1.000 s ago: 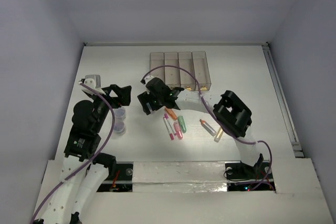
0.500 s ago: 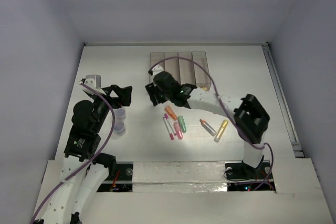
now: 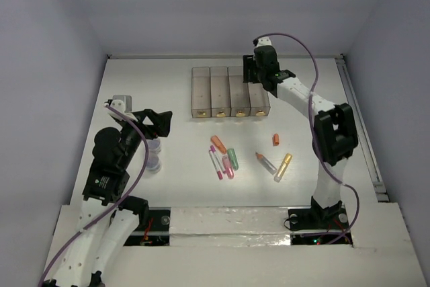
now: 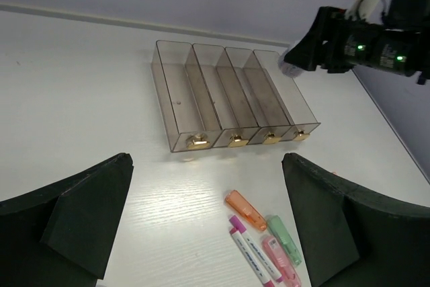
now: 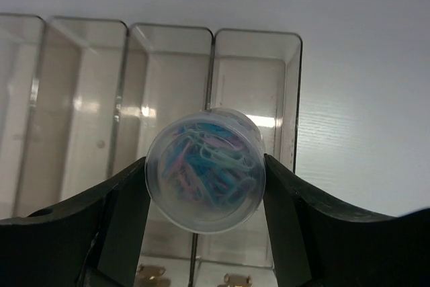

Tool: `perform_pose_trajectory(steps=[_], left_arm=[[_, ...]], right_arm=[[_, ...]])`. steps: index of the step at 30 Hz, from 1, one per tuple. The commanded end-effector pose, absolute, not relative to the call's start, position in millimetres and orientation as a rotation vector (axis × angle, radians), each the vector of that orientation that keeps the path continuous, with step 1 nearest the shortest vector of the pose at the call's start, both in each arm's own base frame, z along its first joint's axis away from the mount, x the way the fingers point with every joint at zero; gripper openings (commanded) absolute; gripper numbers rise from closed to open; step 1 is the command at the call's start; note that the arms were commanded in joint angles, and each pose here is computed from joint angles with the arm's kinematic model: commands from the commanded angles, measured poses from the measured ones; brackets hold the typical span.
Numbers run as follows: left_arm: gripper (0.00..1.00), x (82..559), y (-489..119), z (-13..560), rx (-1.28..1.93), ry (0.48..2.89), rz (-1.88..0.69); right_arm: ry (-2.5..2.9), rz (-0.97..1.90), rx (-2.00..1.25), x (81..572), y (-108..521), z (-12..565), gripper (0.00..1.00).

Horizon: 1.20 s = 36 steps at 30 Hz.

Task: Sort the stationery into containers
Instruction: Place the stationery in the storage box.

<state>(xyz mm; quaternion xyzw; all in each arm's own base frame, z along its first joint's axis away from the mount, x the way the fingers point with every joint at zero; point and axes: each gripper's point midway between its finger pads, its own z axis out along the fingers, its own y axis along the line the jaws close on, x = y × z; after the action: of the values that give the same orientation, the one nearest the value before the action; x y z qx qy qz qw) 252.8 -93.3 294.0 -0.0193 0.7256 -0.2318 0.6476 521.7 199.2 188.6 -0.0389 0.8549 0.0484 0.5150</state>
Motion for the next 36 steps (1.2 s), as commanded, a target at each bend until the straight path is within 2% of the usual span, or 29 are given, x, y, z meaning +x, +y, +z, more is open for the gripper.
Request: perform_pose_trajectory(steps=[1, 17, 20, 21, 23, 24, 27, 32, 33, 34, 35, 36], left_arm=[[0.93, 255, -99, 302, -0.007, 1.61, -0.547], [0.92, 257, -100, 300, -0.003, 1.617, -0.544], [0.92, 257, -101, 299, 0.001, 1.625, -0.548], [0.92, 257, -101, 299, 0.003, 1.625, -0.546], [0.92, 258, -101, 299, 0.001, 1.627, -0.545], [0.92, 259, -101, 298, 0.002, 1.63, -0.546], [0.92, 259, -103, 297, 0.008, 1.637, -0.551], [0.92, 260, -103, 295, 0.004, 1.641, -0.549], [0.92, 260, -103, 295, 0.008, 1.641, -0.55], [0.91, 259, -103, 296, 0.01, 1.64, -0.553], [0.91, 259, -103, 295, 0.009, 1.641, -0.552], [0.9, 259, -103, 297, 0.008, 1.637, -0.553]], right_arm=[[2.035, 0.129, -0.101, 550, 193, 197, 0.3], [2.11, 0.098, -0.047, 589, 179, 133, 0.33], [2.119, 0.092, -0.032, 594, 180, 124, 0.47], [2.119, 0.094, -0.024, 594, 180, 124, 0.62], [2.111, 0.106, -0.013, 592, 180, 129, 0.74], [2.103, 0.113, -0.012, 591, 180, 133, 0.84], [2.05, 0.144, -0.007, 588, 181, 160, 0.9], [1.956, 0.225, -0.013, 573, 184, 203, 0.9], [1.963, 0.244, -0.019, 566, 185, 201, 0.8], [1.922, 0.28, -0.023, 560, 188, 222, 0.63], [1.919, 0.355, -0.042, 552, 197, 226, 0.37], [1.937, 0.411, -0.088, 536, 218, 218, 0.0]])
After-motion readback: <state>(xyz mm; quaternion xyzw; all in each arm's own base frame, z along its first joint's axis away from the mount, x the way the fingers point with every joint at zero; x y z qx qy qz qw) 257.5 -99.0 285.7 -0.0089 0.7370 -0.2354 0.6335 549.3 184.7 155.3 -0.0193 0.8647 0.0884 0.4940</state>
